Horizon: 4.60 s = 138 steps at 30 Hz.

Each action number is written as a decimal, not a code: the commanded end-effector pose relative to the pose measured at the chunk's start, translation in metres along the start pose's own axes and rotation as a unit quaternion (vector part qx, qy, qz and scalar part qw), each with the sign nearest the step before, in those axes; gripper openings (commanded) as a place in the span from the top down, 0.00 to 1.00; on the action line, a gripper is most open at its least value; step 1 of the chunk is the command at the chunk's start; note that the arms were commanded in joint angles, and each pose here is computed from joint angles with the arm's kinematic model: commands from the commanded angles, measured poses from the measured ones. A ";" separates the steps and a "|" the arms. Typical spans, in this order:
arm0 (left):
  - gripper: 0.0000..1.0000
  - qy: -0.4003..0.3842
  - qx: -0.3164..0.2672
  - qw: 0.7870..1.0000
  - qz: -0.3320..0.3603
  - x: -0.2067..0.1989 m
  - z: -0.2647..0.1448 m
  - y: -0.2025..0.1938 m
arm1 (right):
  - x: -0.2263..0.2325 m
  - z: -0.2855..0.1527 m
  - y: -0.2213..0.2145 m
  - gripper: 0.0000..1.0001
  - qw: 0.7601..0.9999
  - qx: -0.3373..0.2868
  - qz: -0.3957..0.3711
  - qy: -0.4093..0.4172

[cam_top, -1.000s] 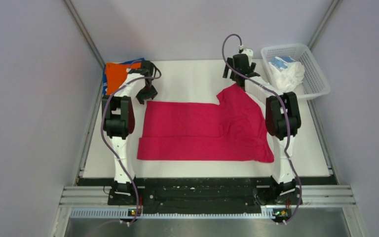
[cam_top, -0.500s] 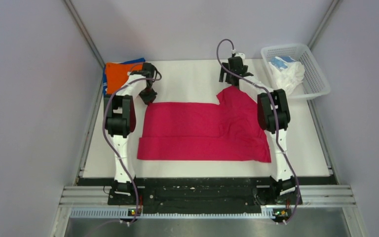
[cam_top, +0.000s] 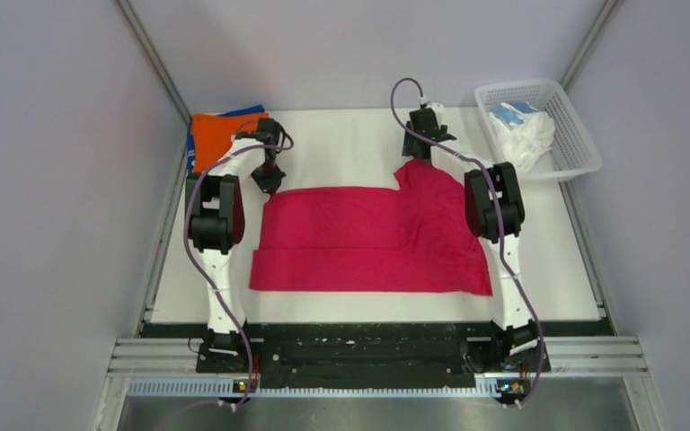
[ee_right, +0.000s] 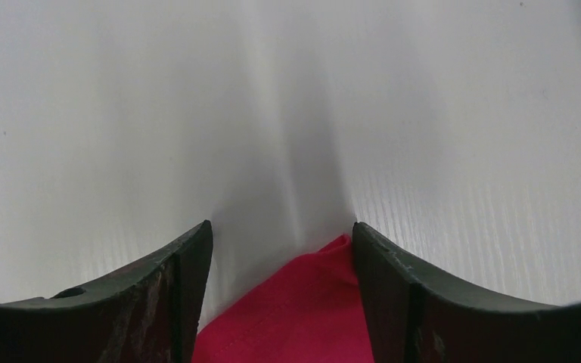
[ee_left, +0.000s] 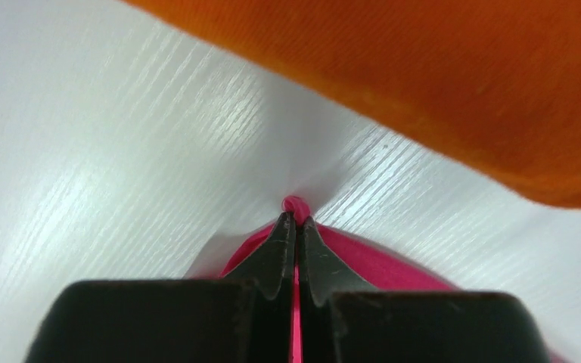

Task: Fold and stack the t-shirts
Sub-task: Grab the side of the flattened tshirt furthest away from the robot with both arms, then fold the other side of the tshirt into a rectangle, then rotate the tshirt 90 degrees

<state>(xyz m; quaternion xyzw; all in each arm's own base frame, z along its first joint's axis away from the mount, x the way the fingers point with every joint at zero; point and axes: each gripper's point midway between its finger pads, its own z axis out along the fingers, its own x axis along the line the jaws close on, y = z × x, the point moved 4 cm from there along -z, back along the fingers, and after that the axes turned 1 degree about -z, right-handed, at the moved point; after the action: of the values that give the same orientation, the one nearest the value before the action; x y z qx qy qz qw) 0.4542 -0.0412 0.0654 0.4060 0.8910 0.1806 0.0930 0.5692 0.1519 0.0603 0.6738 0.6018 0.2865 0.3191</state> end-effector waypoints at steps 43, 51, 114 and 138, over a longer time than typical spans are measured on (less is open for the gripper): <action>1.00 -0.067 -0.058 0.996 0.011 0.059 -0.091 -0.047 | -0.059 -0.258 -0.071 1.00 0.999 -0.035 -0.006 -0.004; 1.00 -0.067 -0.060 0.996 0.005 0.074 -0.099 -0.057 | -0.073 -0.294 -0.106 1.00 0.999 -0.012 -0.032 -0.010; 0.01 -0.366 0.139 0.910 0.136 0.017 -0.144 -0.337 | 0.174 -0.002 -0.030 0.01 0.902 0.119 0.093 0.405; 0.01 -0.297 -0.002 0.935 0.192 0.108 -0.185 -0.284 | 0.070 -0.217 0.034 0.01 0.961 -0.010 0.015 0.276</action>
<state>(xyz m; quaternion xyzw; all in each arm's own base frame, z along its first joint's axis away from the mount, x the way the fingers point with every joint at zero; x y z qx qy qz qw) 0.1390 -0.2252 0.1471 0.6189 0.6896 0.0043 0.3759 0.4959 0.2574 0.2140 0.5687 0.6473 0.4925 0.1226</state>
